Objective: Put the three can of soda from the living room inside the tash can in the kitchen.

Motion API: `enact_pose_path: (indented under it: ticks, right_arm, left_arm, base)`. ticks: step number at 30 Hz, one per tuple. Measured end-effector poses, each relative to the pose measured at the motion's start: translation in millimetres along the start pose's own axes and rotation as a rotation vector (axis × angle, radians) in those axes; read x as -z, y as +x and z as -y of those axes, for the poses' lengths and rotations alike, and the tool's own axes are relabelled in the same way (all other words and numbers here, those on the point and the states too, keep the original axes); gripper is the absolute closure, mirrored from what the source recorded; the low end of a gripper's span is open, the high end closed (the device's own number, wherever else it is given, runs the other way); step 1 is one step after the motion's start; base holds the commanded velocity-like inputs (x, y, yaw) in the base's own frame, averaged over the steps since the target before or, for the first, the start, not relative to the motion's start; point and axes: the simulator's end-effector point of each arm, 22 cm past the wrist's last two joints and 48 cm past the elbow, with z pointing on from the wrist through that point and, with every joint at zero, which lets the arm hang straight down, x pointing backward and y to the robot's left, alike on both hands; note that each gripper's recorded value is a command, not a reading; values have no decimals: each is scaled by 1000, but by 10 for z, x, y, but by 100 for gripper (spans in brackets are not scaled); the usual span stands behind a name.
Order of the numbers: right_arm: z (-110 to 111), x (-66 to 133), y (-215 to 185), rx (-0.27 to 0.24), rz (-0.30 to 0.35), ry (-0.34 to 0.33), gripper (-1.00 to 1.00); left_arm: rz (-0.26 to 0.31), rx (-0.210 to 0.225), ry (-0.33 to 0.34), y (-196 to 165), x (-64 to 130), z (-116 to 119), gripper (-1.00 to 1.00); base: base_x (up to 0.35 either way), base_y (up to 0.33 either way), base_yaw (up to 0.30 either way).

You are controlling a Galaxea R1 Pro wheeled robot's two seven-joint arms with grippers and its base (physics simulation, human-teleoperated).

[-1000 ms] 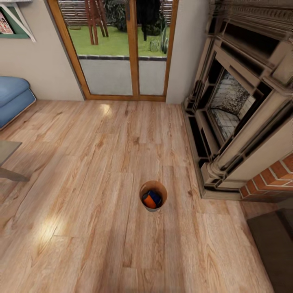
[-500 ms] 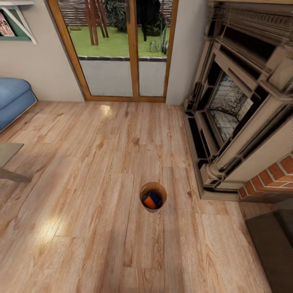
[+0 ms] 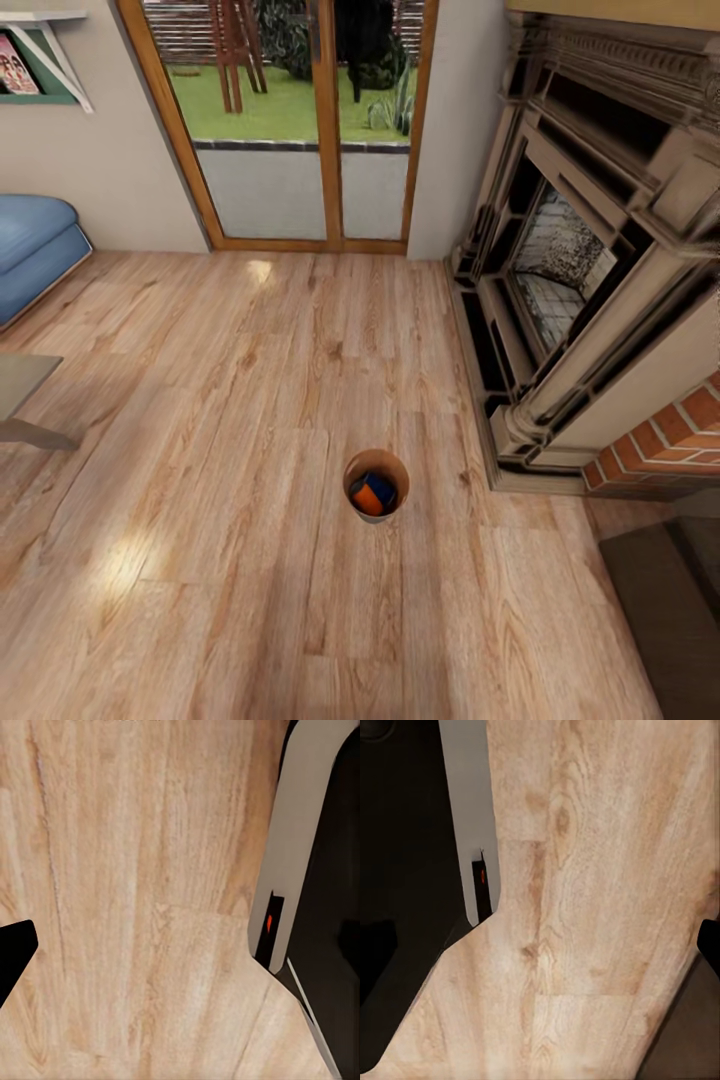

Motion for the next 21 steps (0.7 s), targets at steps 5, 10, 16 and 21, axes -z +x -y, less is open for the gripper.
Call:
enact_pose_path:
  ticks: [5, 10, 16, 21]
  right_arm:
    - [57, 79, 11, -20, 3, 10, -100]
    - [66, 148, 23, -27, 5, 12, -100]
    - [63, 227, 39, -28, 6, 12, -100]
    - [30, 286, 58, -28, 6, 7, -100]
  left_arm:
    - [0, 2, 4, 5, 68, 28, -100]
    - [1, 2, 5, 11, 137, 23, -100]
    - [1, 0, 6, 16, 216, 15, -100]
    - [3, -2, 7, 11, 279, 7, -100]
  base:
    - [0, 0, 0]
    - [0, 0, 0]
    - [0, 0, 0]
    - [0, 0, 0]
